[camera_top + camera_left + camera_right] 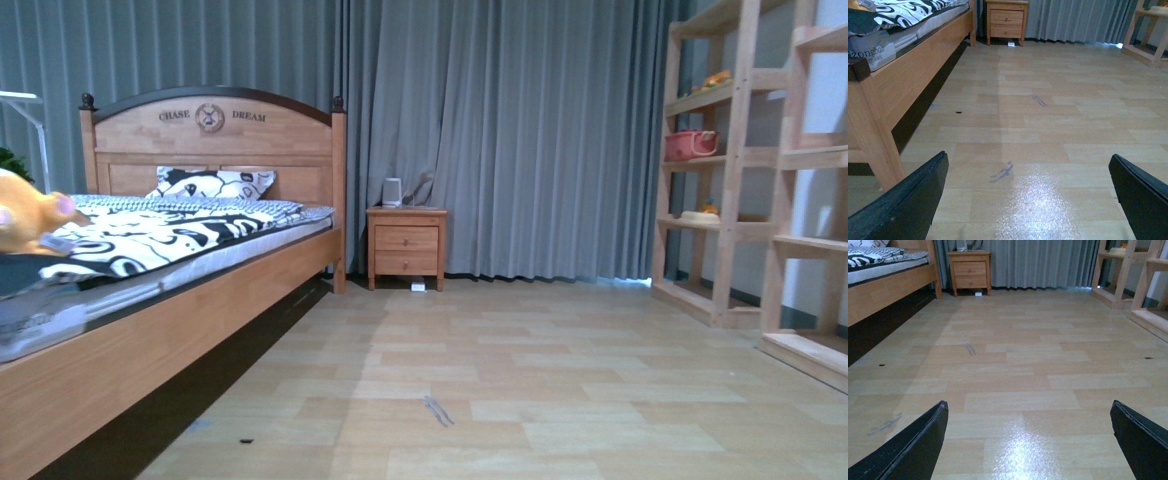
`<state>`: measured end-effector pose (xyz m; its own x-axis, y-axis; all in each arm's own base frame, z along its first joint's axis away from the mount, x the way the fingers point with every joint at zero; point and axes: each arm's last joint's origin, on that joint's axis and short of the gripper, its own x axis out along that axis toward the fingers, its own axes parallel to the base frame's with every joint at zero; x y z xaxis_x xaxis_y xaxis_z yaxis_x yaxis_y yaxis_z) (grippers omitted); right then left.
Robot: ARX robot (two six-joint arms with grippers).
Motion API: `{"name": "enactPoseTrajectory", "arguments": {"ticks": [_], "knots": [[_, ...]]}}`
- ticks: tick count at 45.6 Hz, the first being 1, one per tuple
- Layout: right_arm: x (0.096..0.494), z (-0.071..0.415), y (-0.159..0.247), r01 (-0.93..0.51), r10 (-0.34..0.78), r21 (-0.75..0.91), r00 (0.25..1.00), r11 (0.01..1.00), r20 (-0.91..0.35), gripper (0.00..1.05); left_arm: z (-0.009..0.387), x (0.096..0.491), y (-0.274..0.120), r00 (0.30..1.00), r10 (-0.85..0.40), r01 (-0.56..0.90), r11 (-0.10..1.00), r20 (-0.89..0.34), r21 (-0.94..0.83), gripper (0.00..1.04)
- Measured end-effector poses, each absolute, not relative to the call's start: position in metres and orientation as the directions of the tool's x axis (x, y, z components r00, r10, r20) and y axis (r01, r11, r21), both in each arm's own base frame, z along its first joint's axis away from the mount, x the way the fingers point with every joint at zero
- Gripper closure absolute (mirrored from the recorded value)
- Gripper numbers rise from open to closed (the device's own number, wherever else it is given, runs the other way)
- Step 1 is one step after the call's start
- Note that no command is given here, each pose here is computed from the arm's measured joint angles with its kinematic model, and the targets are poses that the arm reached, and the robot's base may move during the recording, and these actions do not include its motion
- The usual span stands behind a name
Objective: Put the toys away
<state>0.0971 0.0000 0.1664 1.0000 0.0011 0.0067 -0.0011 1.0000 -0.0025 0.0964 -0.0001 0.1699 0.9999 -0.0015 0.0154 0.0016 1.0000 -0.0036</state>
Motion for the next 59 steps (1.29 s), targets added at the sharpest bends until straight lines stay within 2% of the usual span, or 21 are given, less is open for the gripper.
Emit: {"name": "enactPoseTrajectory", "arguments": {"ticks": [59], "knots": [[0.0971,0.1664,0.0000,-0.001,0.001,-0.002,1.000,1.000,0.006,0.06,0.1699,0.0965,-0.0001,1.000,-0.002,0.002,1.000,0.015,-0.004,0.06]]}}
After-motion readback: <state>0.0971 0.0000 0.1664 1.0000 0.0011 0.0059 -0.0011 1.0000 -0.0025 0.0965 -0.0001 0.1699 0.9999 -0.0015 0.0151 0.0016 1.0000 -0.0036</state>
